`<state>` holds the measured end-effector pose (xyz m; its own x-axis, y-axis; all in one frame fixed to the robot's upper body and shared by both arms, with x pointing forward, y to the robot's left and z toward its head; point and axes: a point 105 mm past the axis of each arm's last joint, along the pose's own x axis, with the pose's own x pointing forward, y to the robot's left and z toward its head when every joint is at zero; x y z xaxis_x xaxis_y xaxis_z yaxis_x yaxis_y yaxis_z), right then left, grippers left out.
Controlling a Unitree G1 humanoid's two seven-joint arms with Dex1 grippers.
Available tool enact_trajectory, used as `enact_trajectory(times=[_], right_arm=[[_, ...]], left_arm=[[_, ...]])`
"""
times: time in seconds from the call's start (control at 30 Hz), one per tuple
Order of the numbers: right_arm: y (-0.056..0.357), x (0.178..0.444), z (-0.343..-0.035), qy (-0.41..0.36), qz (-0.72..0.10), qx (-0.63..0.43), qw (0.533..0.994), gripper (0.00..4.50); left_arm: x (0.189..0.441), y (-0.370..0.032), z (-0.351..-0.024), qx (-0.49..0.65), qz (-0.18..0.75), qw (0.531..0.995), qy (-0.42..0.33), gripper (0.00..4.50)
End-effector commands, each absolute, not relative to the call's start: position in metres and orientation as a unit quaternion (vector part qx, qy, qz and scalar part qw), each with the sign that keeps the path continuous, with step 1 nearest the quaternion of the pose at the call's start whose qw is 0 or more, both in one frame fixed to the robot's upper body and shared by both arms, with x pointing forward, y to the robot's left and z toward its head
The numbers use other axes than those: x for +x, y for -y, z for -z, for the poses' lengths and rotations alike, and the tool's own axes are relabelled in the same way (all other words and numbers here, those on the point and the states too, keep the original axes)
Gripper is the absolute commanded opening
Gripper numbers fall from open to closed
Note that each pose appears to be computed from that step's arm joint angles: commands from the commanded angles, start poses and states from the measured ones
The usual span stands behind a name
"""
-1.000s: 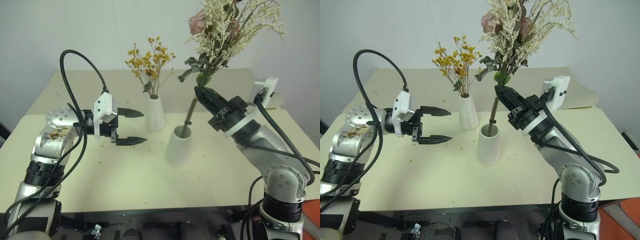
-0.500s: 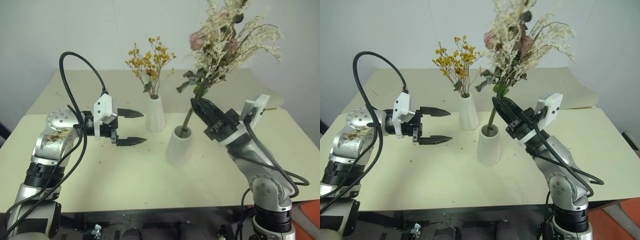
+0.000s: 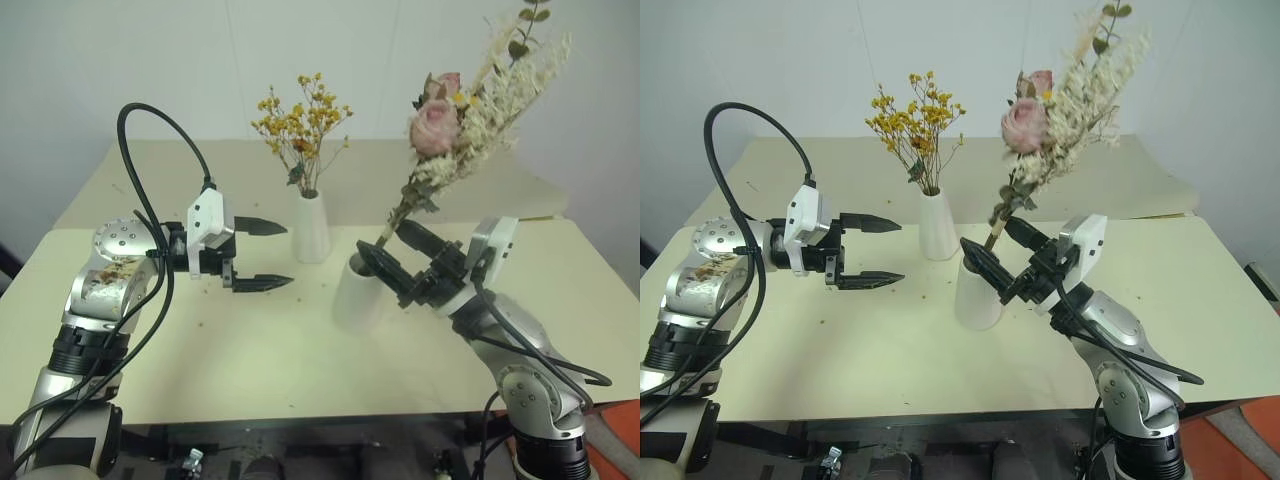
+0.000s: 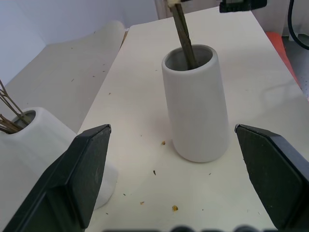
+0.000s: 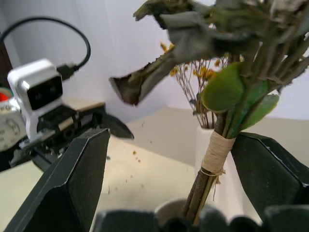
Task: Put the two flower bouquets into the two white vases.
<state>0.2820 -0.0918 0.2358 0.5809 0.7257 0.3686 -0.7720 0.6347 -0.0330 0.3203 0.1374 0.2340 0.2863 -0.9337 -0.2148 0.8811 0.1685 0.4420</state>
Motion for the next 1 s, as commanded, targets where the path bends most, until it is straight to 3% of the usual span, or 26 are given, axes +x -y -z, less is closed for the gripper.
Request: enact_trajectory(times=[0.03, 0.23, 0.57, 0.77, 1.0], right_arm=[[0.090, 0.271, -0.246, 0.205, -0.436, 0.019, 0.876, 4.48], [0.096, 0.272, -0.237, 0.189, -0.425, -0.067, 0.883, 4.48], [0.127, 0.271, -0.245, 0.184, -0.399, -0.121, 0.890, 4.48], [0.166, 0.254, -0.254, 0.176, -0.389, -0.162, 0.890, 4.48], [0.236, 0.225, -0.251, 0.088, -0.368, -0.243, 0.893, 4.48]], left_arm=[[0.319, -0.138, -0.244, 0.258, 0.591, 0.761, 0.075, 4.50], [0.320, -0.138, -0.243, 0.257, 0.590, 0.761, 0.075, 4.50], [0.319, -0.142, -0.244, 0.250, 0.586, 0.766, 0.080, 4.50], [0.312, -0.163, -0.251, 0.237, 0.570, 0.781, 0.095, 4.50], [0.302, -0.218, -0.253, 0.265, 0.501, 0.822, 0.058, 4.50]])
